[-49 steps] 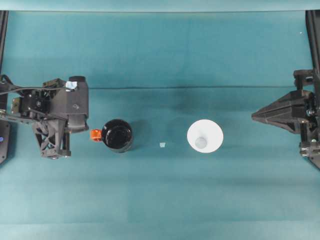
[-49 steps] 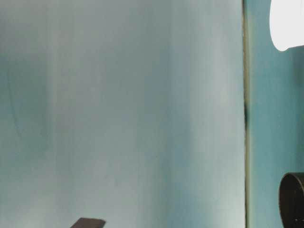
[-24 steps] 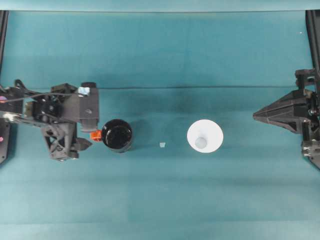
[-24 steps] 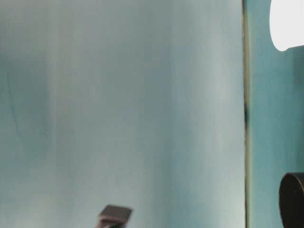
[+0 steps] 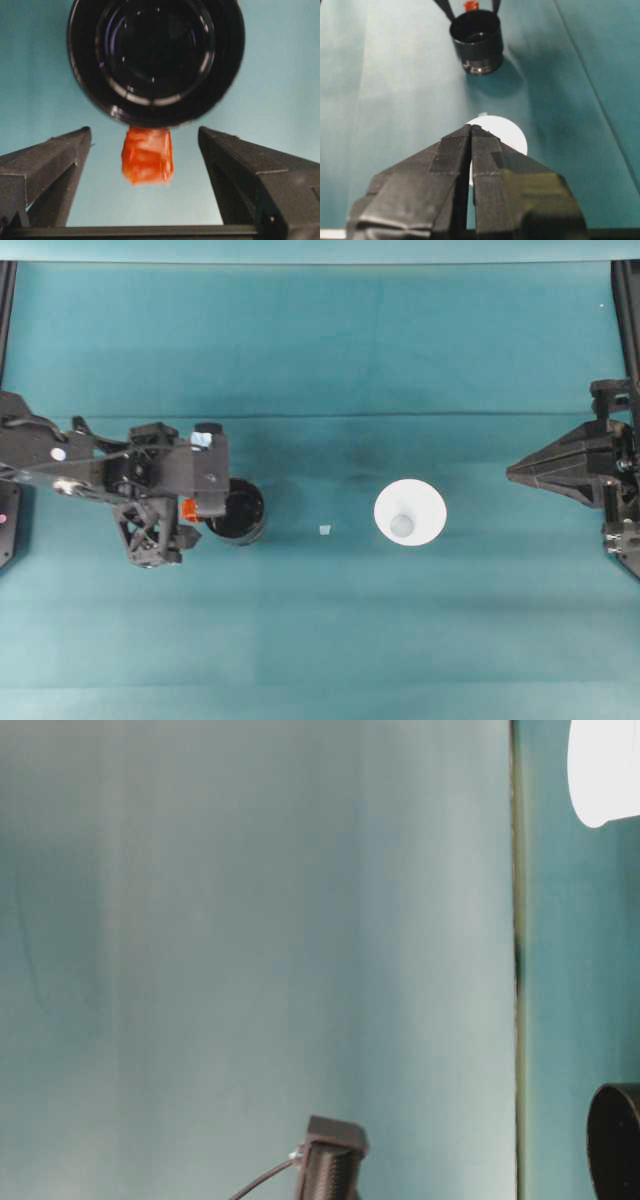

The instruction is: Put the paper cup into the moved red handle cup holder.

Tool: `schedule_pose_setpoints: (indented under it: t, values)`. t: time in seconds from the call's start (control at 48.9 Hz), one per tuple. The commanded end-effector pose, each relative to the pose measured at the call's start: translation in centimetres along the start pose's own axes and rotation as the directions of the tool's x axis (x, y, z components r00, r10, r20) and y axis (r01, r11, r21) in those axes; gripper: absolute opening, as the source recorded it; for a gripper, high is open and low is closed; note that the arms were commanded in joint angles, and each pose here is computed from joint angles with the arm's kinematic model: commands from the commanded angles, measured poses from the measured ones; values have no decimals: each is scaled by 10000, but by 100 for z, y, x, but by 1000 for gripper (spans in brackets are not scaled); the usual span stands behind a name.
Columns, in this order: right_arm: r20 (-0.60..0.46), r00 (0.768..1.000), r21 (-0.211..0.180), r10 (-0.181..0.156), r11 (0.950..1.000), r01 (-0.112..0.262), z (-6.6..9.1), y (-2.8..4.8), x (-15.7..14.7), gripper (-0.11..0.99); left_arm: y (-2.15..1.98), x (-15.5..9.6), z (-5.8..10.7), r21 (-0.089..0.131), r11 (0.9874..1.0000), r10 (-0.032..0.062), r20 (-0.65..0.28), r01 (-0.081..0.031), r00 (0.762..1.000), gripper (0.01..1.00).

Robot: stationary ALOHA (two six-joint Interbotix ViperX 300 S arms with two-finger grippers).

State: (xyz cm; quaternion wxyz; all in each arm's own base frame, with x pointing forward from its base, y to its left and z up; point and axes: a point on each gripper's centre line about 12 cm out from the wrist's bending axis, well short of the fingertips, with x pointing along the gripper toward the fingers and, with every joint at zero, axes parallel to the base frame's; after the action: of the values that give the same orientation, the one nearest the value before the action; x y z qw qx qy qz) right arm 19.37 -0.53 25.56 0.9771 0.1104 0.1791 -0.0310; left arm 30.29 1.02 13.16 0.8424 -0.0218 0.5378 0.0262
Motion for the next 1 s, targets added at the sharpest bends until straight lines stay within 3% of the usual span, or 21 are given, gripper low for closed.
schedule_pose_setpoints:
  t: [0.0, 0.307, 0.47, 0.573, 0.757, 0.839, 0.982]
  values:
    - [225, 9997, 59, 45, 10000, -46, 96, 21, -7, -92, -11, 3, 60, 26, 10000, -17, 199, 16, 9998, 937]
    - [196, 9998, 60, 38, 10000, -40, 84, 18, -5, -92, -15, 22, 35, 102, 9999, -19, 92, 18, 10000, 916]
    - [196, 9998, 60, 38, 10000, -40, 84, 18, -5, -92, -19, 27, 33, 176, 9998, -18, 77, 17, 10000, 843]
    - [195, 9998, 75, 41, 10000, -43, 84, 18, -5, -92, -34, 20, 38, 219, 9998, -45, 91, 43, 9999, 718]
    - [196, 9998, 60, 38, 10000, -40, 84, 18, -5, -92, -115, 15, 51, 561, 9983, -157, 164, 147, 9997, 274]
    - [199, 9998, 65, 24, 10000, -26, 85, 15, -5, -92, -152, 10, 50, 825, 9964, -211, 176, 196, 9996, 264]
    - [195, 9998, 75, 41, 10000, -43, 84, 18, -5, -92, -154, -16, 74, 1007, 9947, -215, 237, 190, 9995, 264]
